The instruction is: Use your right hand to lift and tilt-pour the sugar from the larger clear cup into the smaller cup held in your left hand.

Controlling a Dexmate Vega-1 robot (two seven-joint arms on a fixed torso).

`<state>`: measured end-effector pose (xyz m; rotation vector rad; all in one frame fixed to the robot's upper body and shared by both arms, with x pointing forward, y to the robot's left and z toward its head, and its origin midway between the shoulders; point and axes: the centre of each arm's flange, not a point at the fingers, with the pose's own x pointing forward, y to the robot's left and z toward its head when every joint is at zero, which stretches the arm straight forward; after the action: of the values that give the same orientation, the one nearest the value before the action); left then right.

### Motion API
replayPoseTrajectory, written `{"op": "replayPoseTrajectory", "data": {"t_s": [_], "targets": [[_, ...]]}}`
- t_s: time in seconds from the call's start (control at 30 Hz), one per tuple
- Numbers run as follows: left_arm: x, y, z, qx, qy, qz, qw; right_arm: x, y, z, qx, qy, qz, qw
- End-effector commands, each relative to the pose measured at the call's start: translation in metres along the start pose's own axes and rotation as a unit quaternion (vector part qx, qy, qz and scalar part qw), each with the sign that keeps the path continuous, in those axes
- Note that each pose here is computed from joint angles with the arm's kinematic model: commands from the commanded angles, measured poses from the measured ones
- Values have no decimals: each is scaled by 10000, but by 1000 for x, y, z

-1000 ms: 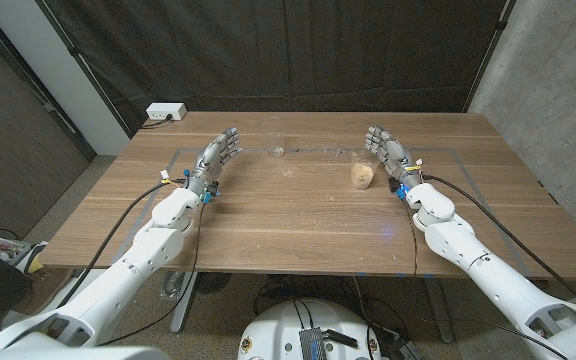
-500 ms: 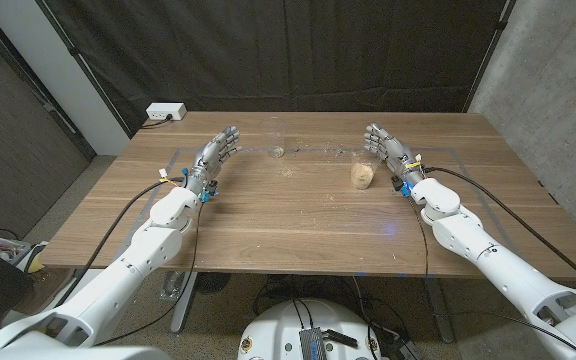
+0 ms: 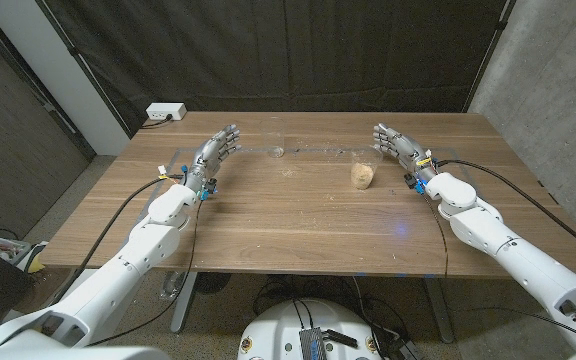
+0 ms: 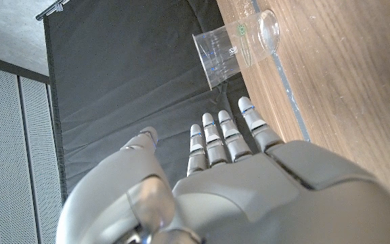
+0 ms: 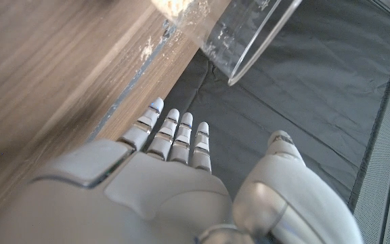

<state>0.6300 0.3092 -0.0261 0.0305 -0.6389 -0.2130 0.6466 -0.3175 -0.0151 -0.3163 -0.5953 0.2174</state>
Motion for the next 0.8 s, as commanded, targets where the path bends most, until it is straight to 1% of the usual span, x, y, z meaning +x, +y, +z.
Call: {"op": "replayPoseTrajectory", "data": {"t_s": [0.03,0.2,0.33,0.5,0.67,0.7,0.73,0.77,0.8], "targets": [[-3,-3,5,126,66,-19,9999,-23,-34,-8,-191,264,-228,9992],[-7,-4,5,152,79,20,9999,-34,-50,-14,-255,373,-260,9986],[-8,-3,7,193,90,27,9998,-42,-60,-20,-406,476,-218,9978],[-8,-3,10,237,76,43,9997,-54,-63,-27,-810,411,-345,9953],[-10,-2,11,240,51,56,9997,-63,-66,-31,-1242,473,-301,9907],[-11,-1,10,242,65,67,9997,-68,-67,-30,-1496,476,-302,9871],[-11,-1,10,242,66,67,9997,-68,-67,-30,-1508,479,-310,9869],[-11,-1,10,237,75,65,9997,-70,-67,-29,-1643,494,-308,9847],[-11,-1,10,235,82,62,9997,-76,-69,-28,-1799,510,-339,9818]]}}
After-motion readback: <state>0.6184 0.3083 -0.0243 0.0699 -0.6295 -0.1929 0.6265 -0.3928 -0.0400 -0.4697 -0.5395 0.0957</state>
